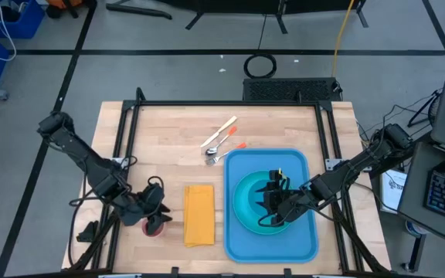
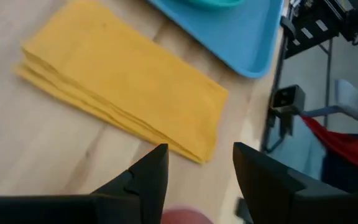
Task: Set up tray
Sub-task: Put the pink cup on the blue tray to the top right of the light blue plate
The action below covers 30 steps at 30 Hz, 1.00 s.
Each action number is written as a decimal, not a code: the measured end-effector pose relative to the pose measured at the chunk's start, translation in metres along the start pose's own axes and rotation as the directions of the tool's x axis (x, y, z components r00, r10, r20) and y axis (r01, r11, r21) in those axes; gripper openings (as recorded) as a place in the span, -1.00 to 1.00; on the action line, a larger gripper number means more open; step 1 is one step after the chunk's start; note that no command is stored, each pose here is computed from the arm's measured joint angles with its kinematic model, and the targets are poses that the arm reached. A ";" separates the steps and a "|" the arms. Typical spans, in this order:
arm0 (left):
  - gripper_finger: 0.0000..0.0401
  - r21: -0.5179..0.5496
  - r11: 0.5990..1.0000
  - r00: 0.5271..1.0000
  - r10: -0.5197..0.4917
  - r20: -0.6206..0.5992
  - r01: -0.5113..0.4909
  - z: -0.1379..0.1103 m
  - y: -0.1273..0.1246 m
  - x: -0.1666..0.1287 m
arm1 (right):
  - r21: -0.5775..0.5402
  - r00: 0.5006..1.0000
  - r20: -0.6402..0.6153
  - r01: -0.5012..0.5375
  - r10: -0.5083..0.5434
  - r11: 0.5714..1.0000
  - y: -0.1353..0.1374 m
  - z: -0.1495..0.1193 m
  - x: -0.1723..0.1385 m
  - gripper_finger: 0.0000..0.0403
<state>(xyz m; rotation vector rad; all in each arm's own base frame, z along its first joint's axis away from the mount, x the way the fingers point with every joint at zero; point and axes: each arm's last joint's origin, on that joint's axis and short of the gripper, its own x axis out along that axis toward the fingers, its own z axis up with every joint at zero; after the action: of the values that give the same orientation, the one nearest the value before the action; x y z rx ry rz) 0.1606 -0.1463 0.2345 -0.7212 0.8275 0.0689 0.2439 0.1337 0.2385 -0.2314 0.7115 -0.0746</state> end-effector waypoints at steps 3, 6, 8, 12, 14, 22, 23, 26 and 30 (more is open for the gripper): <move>-0.08 -0.021 1.000 1.000 -0.001 -0.011 0.000 -0.002 -0.004 -0.005 | 0.000 1.000 0.000 0.000 0.000 1.000 0.000 0.000 0.000 -0.18; -0.08 -0.037 0.999 1.000 0.019 -0.021 -0.020 -0.004 -0.013 -0.016 | 0.000 1.000 0.000 0.000 0.000 1.000 0.000 0.000 0.000 -0.18; -0.08 -0.032 0.998 0.999 0.046 -0.011 -0.047 -0.004 -0.018 -0.023 | 0.000 1.000 0.000 0.000 0.000 1.000 0.000 0.000 0.000 -0.18; -0.08 -0.011 0.995 0.995 0.095 -0.025 -0.096 -0.005 -0.031 -0.033 | 0.000 1.000 0.000 0.000 0.000 1.000 0.000 0.000 0.000 -0.18; -0.08 0.018 0.993 0.992 0.121 -0.045 -0.120 -0.010 -0.035 -0.029 | 0.000 1.000 0.000 -0.001 0.001 1.000 0.000 0.000 0.000 -0.18; -0.08 0.087 0.973 0.967 0.224 -0.120 -0.214 -0.031 -0.049 0.000 | 0.002 1.000 0.000 0.000 0.000 1.000 0.000 0.000 0.000 -0.18; -0.08 0.095 0.969 0.963 0.237 -0.128 -0.226 -0.033 -0.050 0.002 | 0.002 1.000 0.000 0.000 0.000 1.000 0.000 0.000 0.000 -0.18; -0.08 0.102 0.960 0.951 0.272 -0.149 -0.259 -0.038 -0.052 0.007 | 0.003 1.000 0.000 -0.001 0.001 1.000 0.000 0.000 0.000 -0.18; -0.08 0.093 0.962 0.950 0.268 -0.159 -0.256 -0.041 -0.054 0.011 | 0.003 1.000 0.000 -0.001 0.001 1.000 0.000 0.000 0.000 -0.18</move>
<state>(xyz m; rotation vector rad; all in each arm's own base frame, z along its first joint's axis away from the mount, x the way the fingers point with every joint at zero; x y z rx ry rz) 0.1588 -0.2153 0.2385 -0.5509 1.0820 0.2175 0.2439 0.1337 0.2385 -0.2280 0.7119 -0.0752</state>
